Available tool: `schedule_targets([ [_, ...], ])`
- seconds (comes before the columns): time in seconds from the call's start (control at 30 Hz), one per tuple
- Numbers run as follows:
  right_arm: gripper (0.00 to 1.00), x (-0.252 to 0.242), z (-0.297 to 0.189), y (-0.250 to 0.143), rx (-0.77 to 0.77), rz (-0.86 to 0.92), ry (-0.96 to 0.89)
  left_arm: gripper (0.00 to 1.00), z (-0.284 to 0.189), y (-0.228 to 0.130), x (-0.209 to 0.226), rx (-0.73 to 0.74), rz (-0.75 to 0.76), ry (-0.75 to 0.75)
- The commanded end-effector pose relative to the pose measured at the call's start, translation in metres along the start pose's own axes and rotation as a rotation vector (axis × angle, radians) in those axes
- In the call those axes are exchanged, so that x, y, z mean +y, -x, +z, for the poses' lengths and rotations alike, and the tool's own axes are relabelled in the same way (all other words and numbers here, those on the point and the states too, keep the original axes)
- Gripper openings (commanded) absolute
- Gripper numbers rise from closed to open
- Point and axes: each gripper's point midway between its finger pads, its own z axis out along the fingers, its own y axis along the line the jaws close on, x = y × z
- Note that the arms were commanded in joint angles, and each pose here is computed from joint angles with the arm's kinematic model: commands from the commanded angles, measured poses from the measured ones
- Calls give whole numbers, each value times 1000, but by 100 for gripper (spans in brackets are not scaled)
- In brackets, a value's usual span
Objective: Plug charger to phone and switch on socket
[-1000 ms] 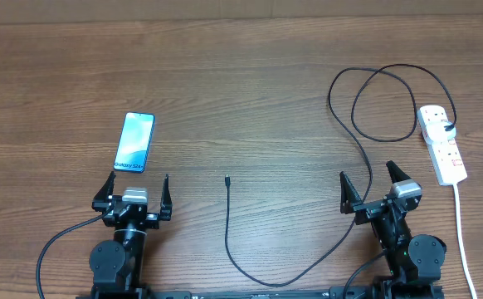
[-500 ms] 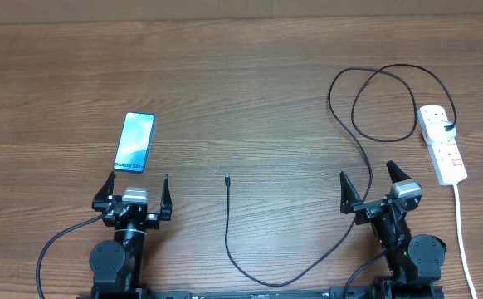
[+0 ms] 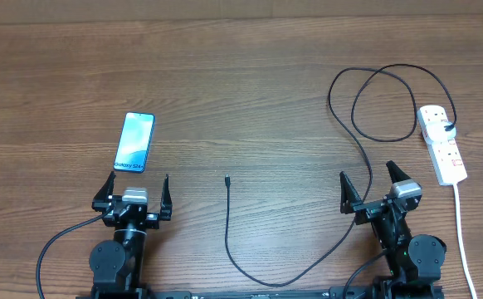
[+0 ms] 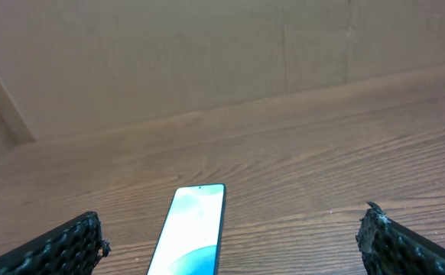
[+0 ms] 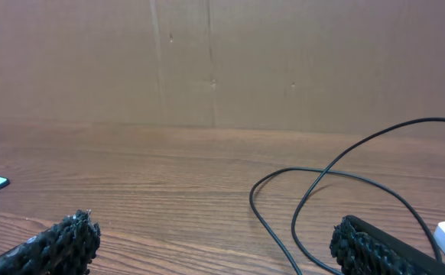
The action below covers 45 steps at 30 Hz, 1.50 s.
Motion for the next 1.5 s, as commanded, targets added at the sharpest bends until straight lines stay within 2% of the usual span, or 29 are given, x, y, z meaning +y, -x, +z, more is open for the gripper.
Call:
schedule_targets([
  [0.0,100,0,0,-2,-3,-3,0,100,0,1,-6,-10,18,-30],
  [0.23,100,0,0,-2,-3,-3,0,100,0,1,-2,-7,21,-8],
  [0.3,100,0,0,-2,-3,-3,0,99,-1,17,6,-70,22,35],
  [0.37,100,0,0,-2,-3,-3,0,100,-4,40,10,-156,-1,51],
  [0.6,100,0,0,-2,-3,-3,0,100,-34,126,25,-341,-244,41],
  [0.8,100,0,0,-2,-3,-3,0,100,-64,208,20,-434,-363,-91],
  [0.93,100,0,0,-2,-3,-3,0,100,-68,252,10,-350,-360,-190],
  [1.17,100,0,0,-2,-3,-3,0,99,-39,305,5,-65,-323,-262],
  [1.3,100,0,0,-2,-3,-3,0,100,-6,312,6,155,-318,-266],
  [1.47,100,0,0,-2,-3,-3,0,100,32,293,3,410,-340,-266],
])
